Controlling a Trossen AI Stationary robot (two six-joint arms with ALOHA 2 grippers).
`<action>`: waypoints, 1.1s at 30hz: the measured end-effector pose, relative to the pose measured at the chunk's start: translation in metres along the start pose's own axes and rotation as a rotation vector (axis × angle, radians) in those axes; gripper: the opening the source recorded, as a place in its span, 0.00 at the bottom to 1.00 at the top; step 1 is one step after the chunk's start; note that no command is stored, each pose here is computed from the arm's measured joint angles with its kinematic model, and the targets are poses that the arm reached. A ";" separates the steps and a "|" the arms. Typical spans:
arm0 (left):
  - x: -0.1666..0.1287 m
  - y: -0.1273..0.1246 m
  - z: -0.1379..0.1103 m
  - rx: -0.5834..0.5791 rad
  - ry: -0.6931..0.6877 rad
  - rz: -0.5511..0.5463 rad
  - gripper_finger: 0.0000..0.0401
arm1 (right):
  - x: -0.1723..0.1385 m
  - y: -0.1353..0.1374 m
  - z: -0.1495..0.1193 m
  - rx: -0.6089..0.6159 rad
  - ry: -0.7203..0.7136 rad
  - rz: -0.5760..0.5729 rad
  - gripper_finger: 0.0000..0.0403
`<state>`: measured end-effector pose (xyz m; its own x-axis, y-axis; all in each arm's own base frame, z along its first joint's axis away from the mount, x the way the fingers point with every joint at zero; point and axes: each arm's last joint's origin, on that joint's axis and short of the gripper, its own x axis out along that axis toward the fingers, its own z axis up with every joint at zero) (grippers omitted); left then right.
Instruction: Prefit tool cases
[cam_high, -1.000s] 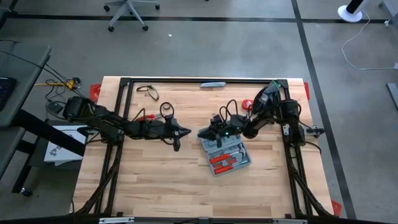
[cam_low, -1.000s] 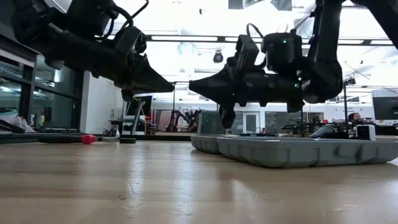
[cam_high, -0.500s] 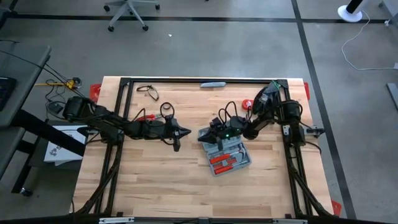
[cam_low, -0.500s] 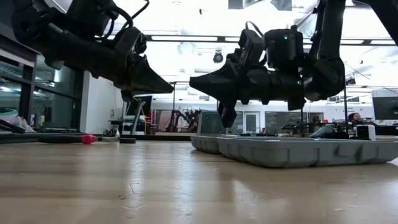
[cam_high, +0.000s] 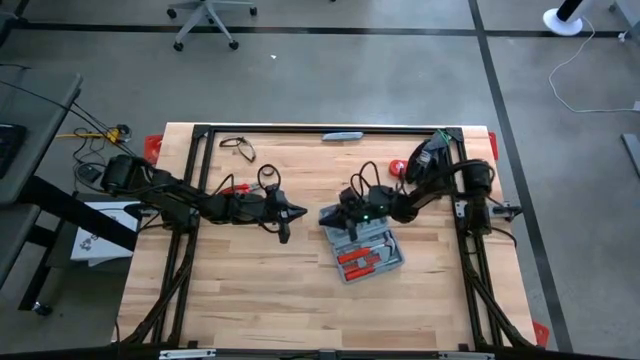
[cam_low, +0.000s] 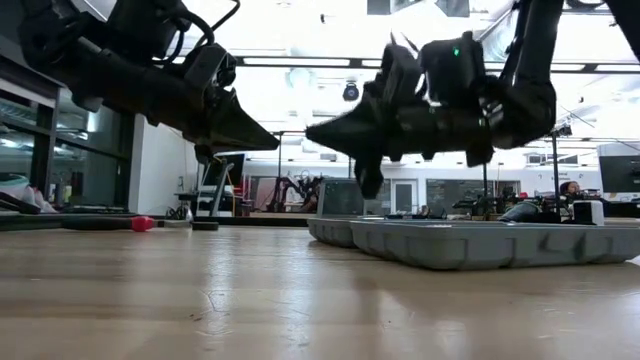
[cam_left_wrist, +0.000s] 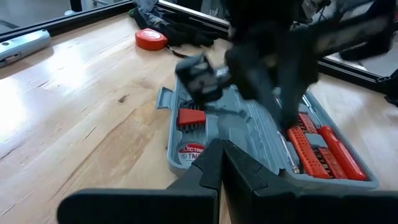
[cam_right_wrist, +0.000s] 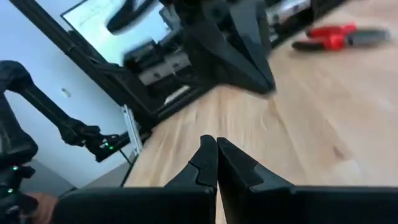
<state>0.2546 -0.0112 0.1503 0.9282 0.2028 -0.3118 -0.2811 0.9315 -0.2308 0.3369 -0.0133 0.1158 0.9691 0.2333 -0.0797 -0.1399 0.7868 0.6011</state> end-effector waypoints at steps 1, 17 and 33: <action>0.000 0.000 0.000 0.000 0.001 0.001 0.00 | 0.000 0.003 0.002 -0.017 0.003 0.001 0.00; 0.000 0.000 0.000 -0.001 0.001 0.001 0.00 | -0.001 0.007 0.003 -0.032 0.041 -0.045 0.00; 0.000 0.000 0.000 -0.008 -0.001 0.002 0.00 | 0.000 0.007 0.004 0.039 -0.017 0.030 0.00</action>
<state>0.2546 -0.0111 0.1505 0.9278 0.2054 -0.3114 -0.2852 0.9286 -0.2372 0.3367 -0.0106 0.1232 0.9679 0.2466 -0.0478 -0.1615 0.7566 0.6336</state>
